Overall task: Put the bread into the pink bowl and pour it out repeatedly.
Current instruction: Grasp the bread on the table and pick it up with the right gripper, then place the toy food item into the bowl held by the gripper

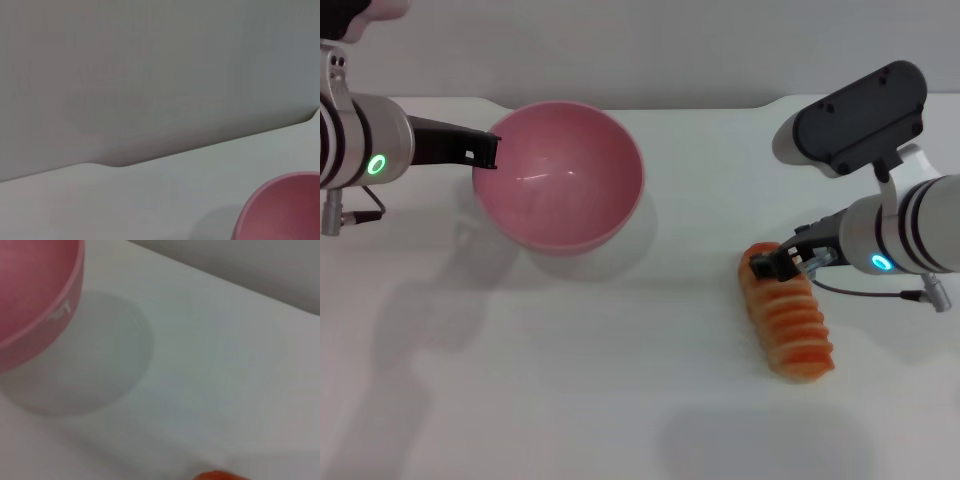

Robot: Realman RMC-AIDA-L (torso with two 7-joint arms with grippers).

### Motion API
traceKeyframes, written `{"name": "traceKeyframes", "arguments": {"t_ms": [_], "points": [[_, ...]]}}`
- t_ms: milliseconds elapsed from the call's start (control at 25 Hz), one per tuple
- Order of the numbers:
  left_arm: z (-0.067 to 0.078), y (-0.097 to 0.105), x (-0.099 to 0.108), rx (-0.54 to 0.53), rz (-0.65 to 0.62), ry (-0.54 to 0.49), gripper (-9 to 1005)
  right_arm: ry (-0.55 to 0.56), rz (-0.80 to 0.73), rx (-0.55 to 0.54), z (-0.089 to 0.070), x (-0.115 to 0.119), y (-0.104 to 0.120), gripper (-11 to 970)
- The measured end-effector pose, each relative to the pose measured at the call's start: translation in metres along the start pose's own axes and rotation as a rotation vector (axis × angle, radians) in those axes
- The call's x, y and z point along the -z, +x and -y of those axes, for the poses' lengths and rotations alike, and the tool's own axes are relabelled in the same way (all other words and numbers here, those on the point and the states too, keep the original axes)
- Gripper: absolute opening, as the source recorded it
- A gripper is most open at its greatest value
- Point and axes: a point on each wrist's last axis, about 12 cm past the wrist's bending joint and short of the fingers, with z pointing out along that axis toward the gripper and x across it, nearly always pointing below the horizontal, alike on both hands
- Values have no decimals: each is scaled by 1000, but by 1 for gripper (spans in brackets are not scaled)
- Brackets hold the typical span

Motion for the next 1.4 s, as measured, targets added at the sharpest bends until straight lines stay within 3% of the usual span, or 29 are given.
{"name": "traceKeyframes", "arguments": {"t_ms": [440,720,920,1160,1400], "points": [[3,-2,-1,-9,3,6,29,-40,-55,-25,-2,-23,7,604],[3,-2,-1,-10,-1,7,29,-43,-60,53,-7,-22,7,602],[3,-2,-1,-10,-2,7,30,-44,-56,72,-9,-18,3,483],[4,-2,-1,-12,-3,8,30,-46,-6,106,-15,3,-11,457],[8,0,-4,-24,-12,18,30,1,113,182,-21,53,-41,419]]}}
